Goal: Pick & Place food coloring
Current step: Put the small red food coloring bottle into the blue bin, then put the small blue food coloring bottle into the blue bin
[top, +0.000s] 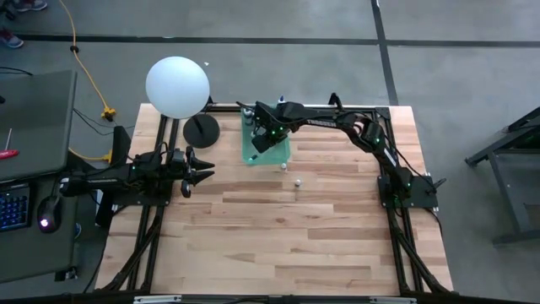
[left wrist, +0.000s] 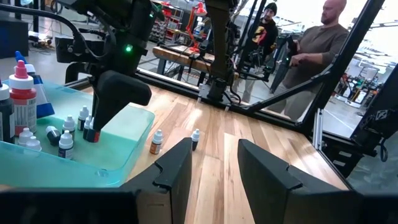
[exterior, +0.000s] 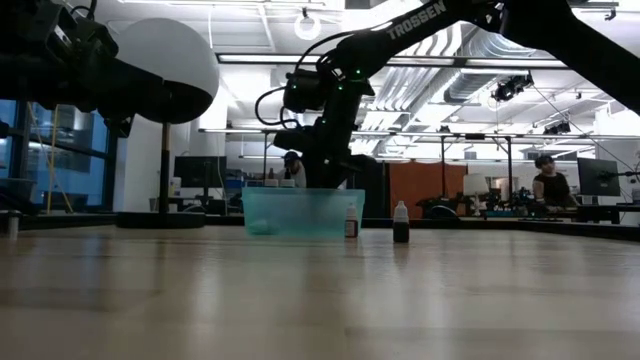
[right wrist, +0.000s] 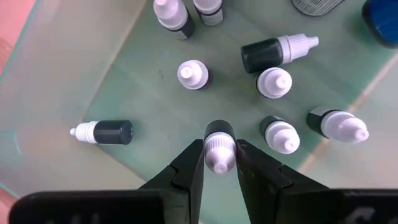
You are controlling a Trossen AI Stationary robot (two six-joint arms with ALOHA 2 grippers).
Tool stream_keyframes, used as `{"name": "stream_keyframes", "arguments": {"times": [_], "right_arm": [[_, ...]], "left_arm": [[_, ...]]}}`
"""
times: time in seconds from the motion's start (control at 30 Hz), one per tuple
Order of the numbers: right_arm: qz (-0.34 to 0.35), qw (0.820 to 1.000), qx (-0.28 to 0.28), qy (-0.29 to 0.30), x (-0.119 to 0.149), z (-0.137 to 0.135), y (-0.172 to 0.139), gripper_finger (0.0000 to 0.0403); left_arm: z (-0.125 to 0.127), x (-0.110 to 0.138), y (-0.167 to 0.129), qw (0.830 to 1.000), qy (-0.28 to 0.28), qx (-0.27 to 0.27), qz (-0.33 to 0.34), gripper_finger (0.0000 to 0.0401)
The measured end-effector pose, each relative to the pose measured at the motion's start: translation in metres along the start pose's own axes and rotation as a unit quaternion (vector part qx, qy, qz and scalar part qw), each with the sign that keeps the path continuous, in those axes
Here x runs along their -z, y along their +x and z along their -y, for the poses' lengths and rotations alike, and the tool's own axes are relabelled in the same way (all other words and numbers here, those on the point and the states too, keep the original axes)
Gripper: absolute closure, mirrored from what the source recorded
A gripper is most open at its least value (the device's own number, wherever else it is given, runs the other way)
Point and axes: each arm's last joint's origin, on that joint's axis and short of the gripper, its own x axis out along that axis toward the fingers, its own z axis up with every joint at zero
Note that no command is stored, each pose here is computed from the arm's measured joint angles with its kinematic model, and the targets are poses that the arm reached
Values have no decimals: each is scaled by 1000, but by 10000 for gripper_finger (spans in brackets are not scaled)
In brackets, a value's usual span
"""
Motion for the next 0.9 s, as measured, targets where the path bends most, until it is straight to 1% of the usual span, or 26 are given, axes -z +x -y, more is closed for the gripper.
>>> {"name": "stream_keyframes", "arguments": {"times": [0.67,0.77,0.9], "right_arm": [[0,1000,-2,0,0,0,0,315],[3,1000,-3,2,-2,2,-3,315],[11,1000,-8,-2,-7,3,-14,315]], "left_arm": [[0,0,0,1000,0,0,0,272],[0,0,0,1000,0,0,0,272],[0,0,0,1000,0,0,0,272]]}}
